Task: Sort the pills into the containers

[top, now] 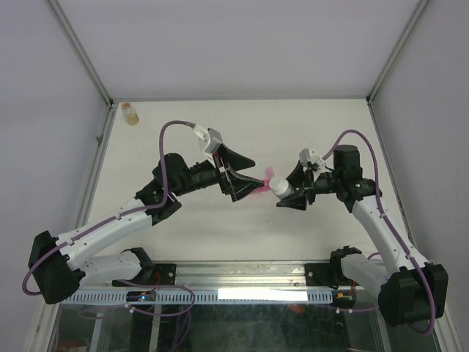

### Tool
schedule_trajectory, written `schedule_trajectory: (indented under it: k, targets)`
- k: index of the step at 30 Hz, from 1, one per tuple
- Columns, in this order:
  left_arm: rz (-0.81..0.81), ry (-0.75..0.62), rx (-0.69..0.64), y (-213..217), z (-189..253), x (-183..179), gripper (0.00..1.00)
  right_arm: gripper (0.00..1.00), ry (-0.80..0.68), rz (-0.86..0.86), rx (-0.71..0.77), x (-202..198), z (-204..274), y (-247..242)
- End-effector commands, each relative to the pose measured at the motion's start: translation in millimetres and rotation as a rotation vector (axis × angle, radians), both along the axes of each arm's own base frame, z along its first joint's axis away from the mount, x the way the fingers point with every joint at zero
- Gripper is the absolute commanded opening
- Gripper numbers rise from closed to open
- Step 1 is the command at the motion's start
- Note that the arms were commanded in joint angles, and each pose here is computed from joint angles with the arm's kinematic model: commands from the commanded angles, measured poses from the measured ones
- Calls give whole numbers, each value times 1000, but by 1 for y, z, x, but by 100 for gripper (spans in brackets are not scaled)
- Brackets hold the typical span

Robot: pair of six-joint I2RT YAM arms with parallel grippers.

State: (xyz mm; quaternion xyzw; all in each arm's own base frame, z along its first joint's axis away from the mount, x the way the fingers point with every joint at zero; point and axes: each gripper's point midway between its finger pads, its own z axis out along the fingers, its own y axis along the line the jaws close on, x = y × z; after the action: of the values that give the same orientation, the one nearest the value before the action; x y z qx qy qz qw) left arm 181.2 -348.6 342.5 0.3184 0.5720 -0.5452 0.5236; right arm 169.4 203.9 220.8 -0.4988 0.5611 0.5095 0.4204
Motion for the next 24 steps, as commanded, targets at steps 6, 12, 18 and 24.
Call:
schedule_trajectory:
  k: [6,12,18,24]
  targets:
    - [386,369,97,-9,-8,16,83,0,-64,9,22,7,15,2]
    - [369,343,165,-29,-10,15,81,0,-66,5,20,7,15,1]
    - [310,332,205,-49,-13,13,67,0,-69,6,21,7,16,1]
    - [265,343,236,-58,-20,8,62,0,-70,5,21,7,16,1]
